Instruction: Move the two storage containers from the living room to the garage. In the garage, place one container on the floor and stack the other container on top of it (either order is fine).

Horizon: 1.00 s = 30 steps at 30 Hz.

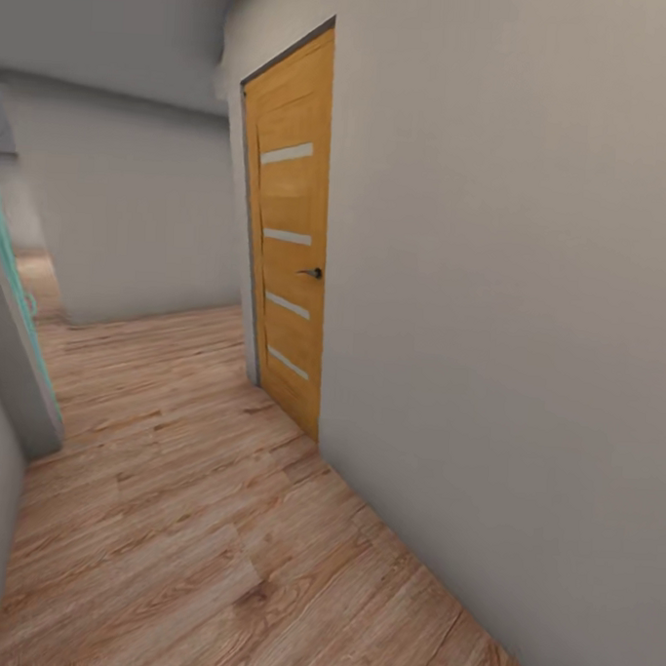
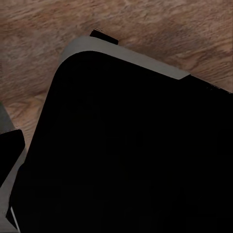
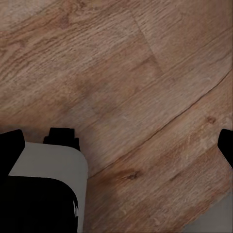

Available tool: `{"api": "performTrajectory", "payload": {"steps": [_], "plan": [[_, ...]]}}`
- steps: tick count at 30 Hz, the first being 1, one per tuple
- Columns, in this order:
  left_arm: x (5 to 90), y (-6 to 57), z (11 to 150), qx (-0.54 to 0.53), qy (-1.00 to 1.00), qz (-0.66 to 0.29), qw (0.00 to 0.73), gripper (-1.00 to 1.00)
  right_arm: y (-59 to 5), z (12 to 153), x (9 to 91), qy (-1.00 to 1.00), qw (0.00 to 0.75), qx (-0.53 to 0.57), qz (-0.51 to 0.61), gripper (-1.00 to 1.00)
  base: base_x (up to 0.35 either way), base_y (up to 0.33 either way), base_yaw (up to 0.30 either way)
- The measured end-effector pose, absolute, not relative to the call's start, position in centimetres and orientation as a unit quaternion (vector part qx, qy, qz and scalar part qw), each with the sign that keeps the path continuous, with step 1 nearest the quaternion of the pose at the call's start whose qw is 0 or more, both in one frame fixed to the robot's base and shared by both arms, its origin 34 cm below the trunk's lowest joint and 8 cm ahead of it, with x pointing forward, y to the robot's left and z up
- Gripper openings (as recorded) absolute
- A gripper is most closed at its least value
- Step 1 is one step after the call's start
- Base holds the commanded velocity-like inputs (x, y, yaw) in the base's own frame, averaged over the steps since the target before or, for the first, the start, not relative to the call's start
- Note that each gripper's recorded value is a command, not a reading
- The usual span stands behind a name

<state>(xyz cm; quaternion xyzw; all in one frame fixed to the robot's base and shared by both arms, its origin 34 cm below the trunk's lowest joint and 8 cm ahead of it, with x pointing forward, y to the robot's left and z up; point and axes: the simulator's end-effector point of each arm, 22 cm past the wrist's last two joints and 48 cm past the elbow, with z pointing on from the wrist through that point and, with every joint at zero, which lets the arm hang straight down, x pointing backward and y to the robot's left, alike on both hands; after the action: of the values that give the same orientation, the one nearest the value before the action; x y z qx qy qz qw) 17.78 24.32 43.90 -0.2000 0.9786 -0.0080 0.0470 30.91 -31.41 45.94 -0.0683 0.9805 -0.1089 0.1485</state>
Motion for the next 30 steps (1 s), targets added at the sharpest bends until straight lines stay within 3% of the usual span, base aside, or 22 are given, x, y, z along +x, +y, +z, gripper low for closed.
{"api": "performTrajectory", "payload": {"steps": [19,30], "plan": [[17.81,24.40,43.90,-0.200,0.979,-0.007,0.047,1.00,-31.46,45.95,30.93,0.980,0.149,-0.069,-0.109,1.00,0.006,0.000,0.300],[17.70,24.54,43.90,-0.200,0.979,-0.006,0.046,1.00,-31.46,45.97,30.93,0.980,0.149,-0.070,-0.109,1.00,0.272,0.000,0.300]]}}
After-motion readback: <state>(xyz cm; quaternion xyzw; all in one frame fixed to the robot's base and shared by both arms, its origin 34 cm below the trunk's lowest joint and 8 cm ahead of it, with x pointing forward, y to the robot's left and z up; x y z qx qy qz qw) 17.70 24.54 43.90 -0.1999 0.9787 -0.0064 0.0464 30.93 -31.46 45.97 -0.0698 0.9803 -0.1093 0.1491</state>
